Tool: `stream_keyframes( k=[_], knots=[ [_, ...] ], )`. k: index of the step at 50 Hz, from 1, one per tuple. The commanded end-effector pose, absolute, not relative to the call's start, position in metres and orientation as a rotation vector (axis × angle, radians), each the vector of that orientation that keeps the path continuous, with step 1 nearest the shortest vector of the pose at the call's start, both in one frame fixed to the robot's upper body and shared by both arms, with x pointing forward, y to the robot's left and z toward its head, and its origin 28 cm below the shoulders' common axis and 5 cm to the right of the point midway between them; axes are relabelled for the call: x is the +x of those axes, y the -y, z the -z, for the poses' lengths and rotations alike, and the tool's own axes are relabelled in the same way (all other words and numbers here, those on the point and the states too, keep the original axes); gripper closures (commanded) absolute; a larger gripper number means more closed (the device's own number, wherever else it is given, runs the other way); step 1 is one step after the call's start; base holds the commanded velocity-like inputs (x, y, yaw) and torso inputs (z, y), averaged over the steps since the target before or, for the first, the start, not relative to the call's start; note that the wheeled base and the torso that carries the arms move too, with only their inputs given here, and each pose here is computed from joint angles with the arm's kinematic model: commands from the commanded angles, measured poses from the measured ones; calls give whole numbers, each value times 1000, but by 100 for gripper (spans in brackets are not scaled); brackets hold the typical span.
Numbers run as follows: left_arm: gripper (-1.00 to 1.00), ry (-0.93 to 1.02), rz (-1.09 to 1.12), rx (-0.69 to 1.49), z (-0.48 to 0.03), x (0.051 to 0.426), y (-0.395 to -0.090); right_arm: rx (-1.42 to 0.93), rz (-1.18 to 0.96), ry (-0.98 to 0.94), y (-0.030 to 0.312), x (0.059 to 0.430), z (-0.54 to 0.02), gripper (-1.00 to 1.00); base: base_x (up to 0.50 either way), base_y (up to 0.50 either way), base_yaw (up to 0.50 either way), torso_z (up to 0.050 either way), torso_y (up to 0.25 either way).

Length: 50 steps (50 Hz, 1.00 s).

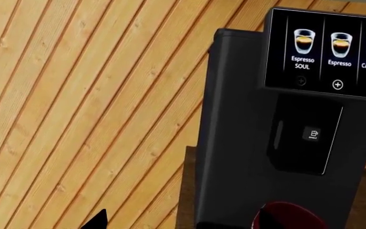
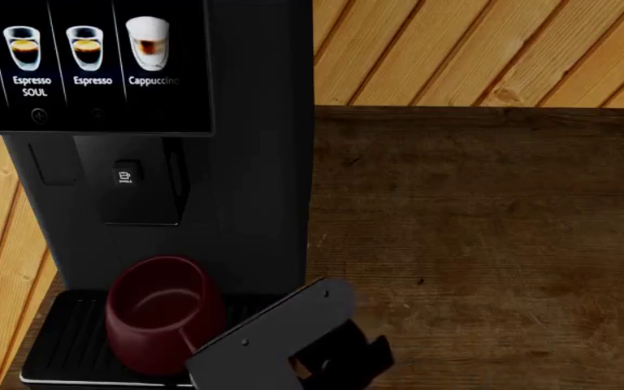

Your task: Pick the mug from under the coffee machine dispenser and place it on the counter.

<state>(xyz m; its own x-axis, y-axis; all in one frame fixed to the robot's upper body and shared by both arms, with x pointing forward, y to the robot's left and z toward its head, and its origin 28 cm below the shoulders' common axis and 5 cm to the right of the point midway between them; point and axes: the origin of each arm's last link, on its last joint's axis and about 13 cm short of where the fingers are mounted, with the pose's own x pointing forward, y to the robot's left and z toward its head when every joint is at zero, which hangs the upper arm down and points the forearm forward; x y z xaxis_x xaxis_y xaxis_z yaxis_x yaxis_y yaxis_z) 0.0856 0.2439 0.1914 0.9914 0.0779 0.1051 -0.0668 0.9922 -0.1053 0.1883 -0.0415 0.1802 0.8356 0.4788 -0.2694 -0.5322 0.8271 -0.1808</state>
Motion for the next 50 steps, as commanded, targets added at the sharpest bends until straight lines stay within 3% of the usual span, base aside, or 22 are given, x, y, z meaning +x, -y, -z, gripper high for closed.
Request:
stream_keyframes(
  k=[1,50],
  knots=[
    [-100,104,-74,-101,-190,85,-244,-247,-567,-225,36,189,-180,-100,0,0,0,0,0],
    [-100,98,-70,-106,-189,85,-243,-266,-592,-216,23,202,-174,-100,0,0,0,0,0]
  ],
)
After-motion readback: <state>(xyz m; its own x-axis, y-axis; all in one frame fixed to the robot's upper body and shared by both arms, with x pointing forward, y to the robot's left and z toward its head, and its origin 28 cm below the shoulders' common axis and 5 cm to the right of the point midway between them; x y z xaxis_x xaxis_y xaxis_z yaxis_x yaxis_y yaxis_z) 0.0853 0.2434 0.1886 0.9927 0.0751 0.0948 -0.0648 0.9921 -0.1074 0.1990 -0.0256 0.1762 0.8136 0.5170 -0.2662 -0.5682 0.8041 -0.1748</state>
